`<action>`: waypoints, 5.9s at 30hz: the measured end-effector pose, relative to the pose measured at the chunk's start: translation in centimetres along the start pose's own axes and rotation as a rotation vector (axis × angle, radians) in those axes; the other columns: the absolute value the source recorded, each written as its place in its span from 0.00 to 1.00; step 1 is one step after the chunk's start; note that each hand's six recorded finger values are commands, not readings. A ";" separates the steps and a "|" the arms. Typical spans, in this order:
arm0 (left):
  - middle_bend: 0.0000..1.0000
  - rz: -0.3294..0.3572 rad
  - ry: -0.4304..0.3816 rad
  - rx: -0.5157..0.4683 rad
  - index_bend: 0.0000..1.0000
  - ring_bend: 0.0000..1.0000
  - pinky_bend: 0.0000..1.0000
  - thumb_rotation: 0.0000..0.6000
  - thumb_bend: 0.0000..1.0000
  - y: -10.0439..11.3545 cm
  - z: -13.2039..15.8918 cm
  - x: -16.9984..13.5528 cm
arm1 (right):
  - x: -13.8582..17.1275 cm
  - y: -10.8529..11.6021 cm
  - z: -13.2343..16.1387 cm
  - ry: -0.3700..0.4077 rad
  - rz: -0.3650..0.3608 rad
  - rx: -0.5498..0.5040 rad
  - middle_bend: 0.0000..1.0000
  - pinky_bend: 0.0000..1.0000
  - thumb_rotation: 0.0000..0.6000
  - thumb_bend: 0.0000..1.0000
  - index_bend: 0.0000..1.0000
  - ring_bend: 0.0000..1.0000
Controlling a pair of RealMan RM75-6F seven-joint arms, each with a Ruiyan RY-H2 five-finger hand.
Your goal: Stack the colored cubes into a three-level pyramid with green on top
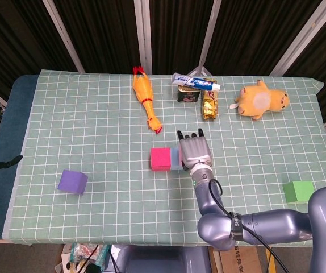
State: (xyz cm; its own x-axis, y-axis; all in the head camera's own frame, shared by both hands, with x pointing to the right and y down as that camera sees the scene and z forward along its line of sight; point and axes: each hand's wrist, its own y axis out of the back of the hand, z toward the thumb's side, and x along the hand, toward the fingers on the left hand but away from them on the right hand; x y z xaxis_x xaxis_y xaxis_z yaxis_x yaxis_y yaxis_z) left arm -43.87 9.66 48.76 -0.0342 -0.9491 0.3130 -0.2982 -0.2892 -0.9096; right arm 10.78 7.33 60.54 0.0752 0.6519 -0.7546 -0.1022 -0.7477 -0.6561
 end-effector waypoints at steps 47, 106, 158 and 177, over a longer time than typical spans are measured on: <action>0.01 -0.001 0.003 -0.006 0.00 0.00 0.05 1.00 0.10 0.1 0.1 0.0 | -0.5 -0.6 -0.4 -0.002 -0.008 0.004 0.32 0.00 1.00 0.41 0.00 0.19; 0.01 -0.001 0.008 -0.008 0.00 0.00 0.05 1.00 0.11 0.2 0.0 0.1 | -0.8 -1.2 -0.5 -0.012 0.002 0.018 0.23 0.00 1.00 0.41 0.00 0.09; 0.00 -0.013 0.016 0.019 0.00 0.00 0.05 1.00 0.09 -0.8 -0.2 0.0 | 6.8 0.5 -13.3 -0.075 -0.273 -0.107 0.00 0.00 1.00 0.32 0.00 0.00; 0.02 -0.111 -0.015 0.089 0.00 0.00 0.05 1.00 0.09 -6.2 0.7 -0.4 | 11.8 -5.2 -27.0 -0.214 -0.406 -0.248 0.00 0.00 1.00 0.32 0.00 0.00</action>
State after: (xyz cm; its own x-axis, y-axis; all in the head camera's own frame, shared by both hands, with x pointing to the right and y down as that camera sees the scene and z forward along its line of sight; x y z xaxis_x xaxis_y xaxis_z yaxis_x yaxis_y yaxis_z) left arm -41.36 11.70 54.07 0.0087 -0.9123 0.4094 -0.2134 -0.4017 -0.8906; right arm 38.95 15.50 54.74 -0.1467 0.8874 -0.4371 0.1336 -0.4200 -0.8976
